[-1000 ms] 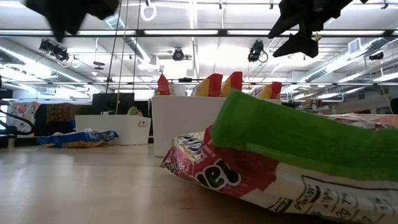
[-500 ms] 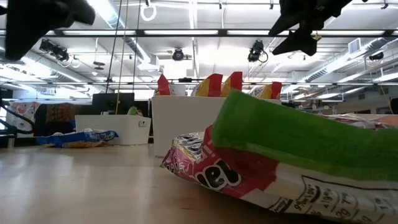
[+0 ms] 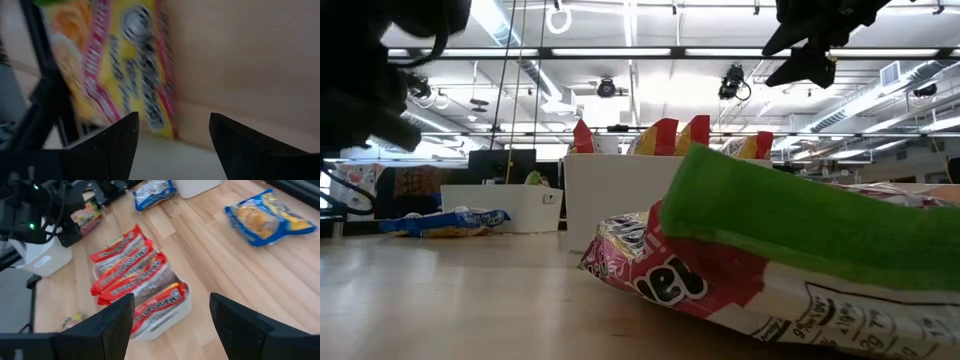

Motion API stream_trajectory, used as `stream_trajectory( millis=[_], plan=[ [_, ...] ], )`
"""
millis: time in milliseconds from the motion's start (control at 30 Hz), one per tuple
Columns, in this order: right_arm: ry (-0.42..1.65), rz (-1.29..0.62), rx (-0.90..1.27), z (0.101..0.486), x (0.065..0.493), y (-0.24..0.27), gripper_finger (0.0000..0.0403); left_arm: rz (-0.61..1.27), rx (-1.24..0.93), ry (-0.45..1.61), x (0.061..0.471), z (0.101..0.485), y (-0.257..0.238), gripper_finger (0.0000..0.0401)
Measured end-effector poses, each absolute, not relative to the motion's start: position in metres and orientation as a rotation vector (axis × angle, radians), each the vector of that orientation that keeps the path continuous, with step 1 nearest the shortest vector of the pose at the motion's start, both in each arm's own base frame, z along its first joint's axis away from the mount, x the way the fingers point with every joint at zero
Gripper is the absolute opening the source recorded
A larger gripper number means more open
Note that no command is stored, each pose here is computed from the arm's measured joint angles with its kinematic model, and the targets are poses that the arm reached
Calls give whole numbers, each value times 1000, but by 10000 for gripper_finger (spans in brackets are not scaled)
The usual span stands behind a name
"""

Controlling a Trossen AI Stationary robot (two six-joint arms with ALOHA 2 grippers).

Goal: Sort Maruchan noodles
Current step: Put the green noodle pack into the top white bin

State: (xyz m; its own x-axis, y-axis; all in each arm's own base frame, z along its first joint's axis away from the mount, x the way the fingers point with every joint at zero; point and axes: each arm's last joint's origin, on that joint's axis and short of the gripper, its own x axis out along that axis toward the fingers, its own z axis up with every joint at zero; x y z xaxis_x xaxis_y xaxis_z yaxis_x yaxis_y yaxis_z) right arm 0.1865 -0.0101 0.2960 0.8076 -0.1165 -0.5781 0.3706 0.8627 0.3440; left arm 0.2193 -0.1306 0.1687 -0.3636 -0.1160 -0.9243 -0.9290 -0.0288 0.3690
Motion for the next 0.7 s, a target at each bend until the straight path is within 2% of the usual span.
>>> stream_trajectory(
  millis=[167, 367, 533, 700],
  plan=[
    [571, -318, 448, 298, 179, -11, 263, 1567, -1074, 1580, 205, 154, -122, 247],
    [549, -361, 452, 299, 178, -16, 263, 1503, -1163, 1654, 193, 128, -118, 247],
    [538, -394, 475, 299, 178, -20, 263, 1499, -1108, 1655, 191, 126, -111, 246],
    [525, -433, 465, 300, 177, -29, 263, 1433, -1002, 1648, 193, 131, -108, 209]
  ],
)
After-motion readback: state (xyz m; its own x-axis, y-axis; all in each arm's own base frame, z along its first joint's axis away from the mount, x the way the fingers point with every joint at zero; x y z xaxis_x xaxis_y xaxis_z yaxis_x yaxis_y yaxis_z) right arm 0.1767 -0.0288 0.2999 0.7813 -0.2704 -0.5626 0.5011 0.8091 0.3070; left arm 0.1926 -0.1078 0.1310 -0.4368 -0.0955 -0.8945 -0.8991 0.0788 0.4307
